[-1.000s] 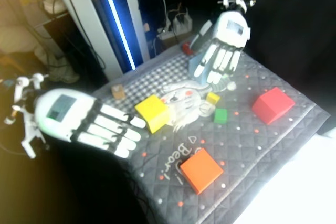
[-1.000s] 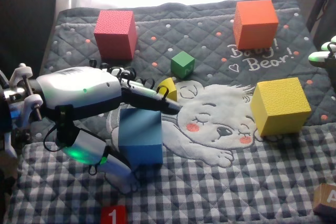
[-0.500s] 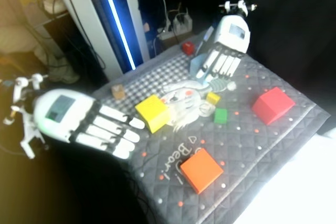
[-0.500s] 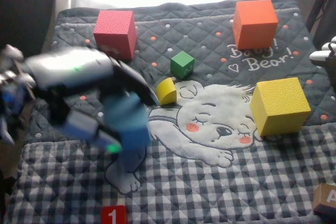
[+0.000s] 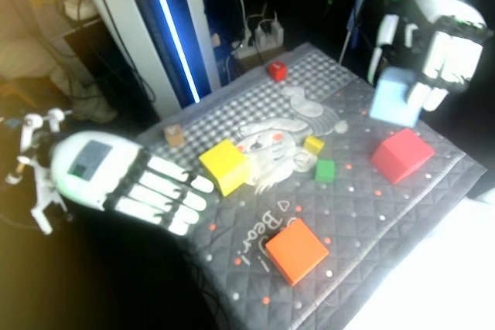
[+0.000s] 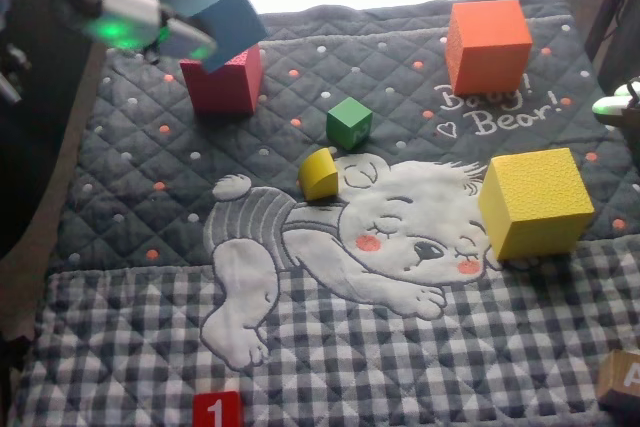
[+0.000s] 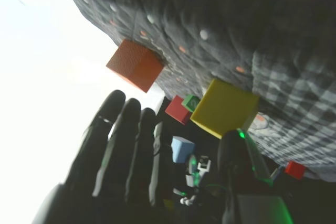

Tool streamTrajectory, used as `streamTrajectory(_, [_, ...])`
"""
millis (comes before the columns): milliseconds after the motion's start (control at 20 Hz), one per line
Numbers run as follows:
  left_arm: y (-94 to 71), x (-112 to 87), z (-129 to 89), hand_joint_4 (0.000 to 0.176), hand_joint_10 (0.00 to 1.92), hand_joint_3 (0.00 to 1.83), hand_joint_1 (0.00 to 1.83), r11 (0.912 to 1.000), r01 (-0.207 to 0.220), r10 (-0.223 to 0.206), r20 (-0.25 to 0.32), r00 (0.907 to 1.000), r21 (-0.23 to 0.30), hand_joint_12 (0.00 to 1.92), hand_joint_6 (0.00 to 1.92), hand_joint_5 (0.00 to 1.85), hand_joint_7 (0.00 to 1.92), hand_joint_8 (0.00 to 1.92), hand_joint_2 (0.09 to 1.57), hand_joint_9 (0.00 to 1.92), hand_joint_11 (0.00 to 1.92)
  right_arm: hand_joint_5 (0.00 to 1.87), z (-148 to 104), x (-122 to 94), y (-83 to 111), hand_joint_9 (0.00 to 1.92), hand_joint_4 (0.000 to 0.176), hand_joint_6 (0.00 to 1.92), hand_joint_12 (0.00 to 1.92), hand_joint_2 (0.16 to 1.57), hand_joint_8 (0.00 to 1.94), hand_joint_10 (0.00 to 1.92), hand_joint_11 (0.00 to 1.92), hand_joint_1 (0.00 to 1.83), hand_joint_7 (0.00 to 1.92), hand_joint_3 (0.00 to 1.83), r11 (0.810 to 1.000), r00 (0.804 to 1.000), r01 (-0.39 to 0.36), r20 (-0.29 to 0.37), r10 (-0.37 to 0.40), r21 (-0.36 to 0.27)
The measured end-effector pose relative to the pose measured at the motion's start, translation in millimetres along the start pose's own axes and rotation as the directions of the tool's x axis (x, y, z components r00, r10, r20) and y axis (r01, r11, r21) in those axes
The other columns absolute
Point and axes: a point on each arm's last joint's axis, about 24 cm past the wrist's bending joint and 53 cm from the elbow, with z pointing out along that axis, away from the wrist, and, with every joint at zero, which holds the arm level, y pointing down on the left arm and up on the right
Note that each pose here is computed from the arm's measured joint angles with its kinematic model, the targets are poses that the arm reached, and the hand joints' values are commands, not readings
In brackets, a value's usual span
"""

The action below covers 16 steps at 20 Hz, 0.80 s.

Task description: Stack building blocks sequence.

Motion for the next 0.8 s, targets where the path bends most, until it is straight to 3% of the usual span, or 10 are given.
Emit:
streamTrajectory(150, [9.7, -1.7, 13.1, 0.000, 1.16, 0.00, 1.39, 0.9991, -0.005, 0.004, -0.007, 1.0000, -0.042, 1.30, 0.95, 0.96, 0.99, 0.91, 1.09, 0.97, 0.78, 0.36, 1.1, 0.1, -2.2, 0.39, 0.055, 0.00, 0.86, 1.19, 0.00, 0.01, 0.00, 0.84, 0.40, 0.00, 1.000, 1.000, -0.002, 0.004, 0.002, 0.003])
streamTrajectory(250, [13.6, 2.0, 15.1, 0.000, 1.11, 0.00, 1.39, 0.9969, -0.041, 0.039, -0.025, 0.9989, -0.067, 1.13, 0.99, 0.95, 1.01, 0.89, 1.09, 0.98, 0.80, 0.36, 1.3, 1.3, -1.7, 0.41, 0.056, 0.00, 0.85, 1.19, 0.01, 0.01, 0.06, 0.82, 0.41, 0.00, 1.000, 1.000, -0.002, 0.001, 0.002, 0.001])
streamTrajectory(300, [15.5, 3.5, 15.1, 0.000, 0.99, 0.00, 1.48, 0.9962, -0.045, 0.043, -0.031, 0.9986, -0.075, 1.40, 0.98, 0.95, 0.99, 0.87, 1.09, 0.99, 0.79, 0.36, 1.3, 1.2, -1.6, 0.41, 0.055, 0.00, 0.86, 1.20, 0.01, 0.01, 0.08, 0.85, 0.42, 0.00, 1.000, 1.000, -0.002, 0.001, 0.002, 0.001])
streamTrajectory(350, [20.4, 4.1, 14.8, 0.000, 0.98, 0.00, 1.49, 0.9950, -0.046, 0.042, -0.039, 0.9984, -0.089, 1.47, 0.97, 0.96, 0.99, 0.86, 1.09, 0.99, 0.79, 0.37, 1.3, 1.5, -1.3, 0.44, 0.056, 0.00, 0.87, 1.19, 0.01, 0.01, 0.12, 0.85, 0.43, 0.00, 1.000, 1.000, -0.001, 0.000, 0.001, -0.001])
streamTrajectory(400, [25.2, 3.1, 14.4, 0.000, 1.11, 0.00, 1.41, 0.9939, -0.041, 0.037, -0.040, 0.9985, -0.103, 1.24, 0.96, 0.97, 1.00, 0.88, 1.09, 0.97, 0.76, 0.38, 1.4, 1.6, -1.3, 0.45, 0.053, 0.00, 0.79, 1.19, 0.00, 0.01, 0.18, 0.87, 0.44, 0.00, 1.000, 1.000, -0.002, 0.000, 0.002, -0.001])
streamTrajectory(500, [33.8, -1.6, 13.6, 0.000, 1.12, 0.00, 1.39, 0.9918, -0.035, 0.031, -0.031, 0.9990, -0.123, 1.12, 0.97, 0.97, 1.00, 0.87, 1.09, 0.97, 0.80, 0.37, 1.4, 1.6, -1.6, 0.43, 0.054, 0.00, 0.66, 1.19, 0.00, 0.00, 0.23, 0.88, 0.41, 0.00, 1.000, 1.000, -0.003, 0.001, 0.003, 0.001])
streamTrajectory(600, [38.0, 0.7, 16.1, 0.000, 1.12, 0.00, 1.38, 0.9903, -0.029, 0.025, -0.037, 0.9990, -0.136, 1.13, 0.98, 0.98, 1.00, 0.87, 1.09, 0.97, 0.80, 0.38, 2.3, 4.1, -1.2, 0.43, 0.050, 0.00, 0.70, 1.18, 0.00, 0.00, 0.19, 0.86, 0.42, 0.00, 1.000, 1.000, -0.008, -0.001, 0.008, -0.001])
streamTrajectory(800, [41.8, 10.8, 27.1, 0.000, 1.08, 0.00, 1.38, 0.9883, -0.013, 0.005, -0.052, 0.9986, -0.152, 1.06, 0.97, 0.99, 0.99, 0.91, 1.09, 0.98, 0.82, 0.38, 2.9, 6.3, -0.5, 0.42, 0.065, 0.00, 0.68, 1.18, 0.00, 0.00, 0.10, 0.87, 0.41, 0.00, 1.000, 1.000, -0.010, -0.003, 0.010, -0.005])
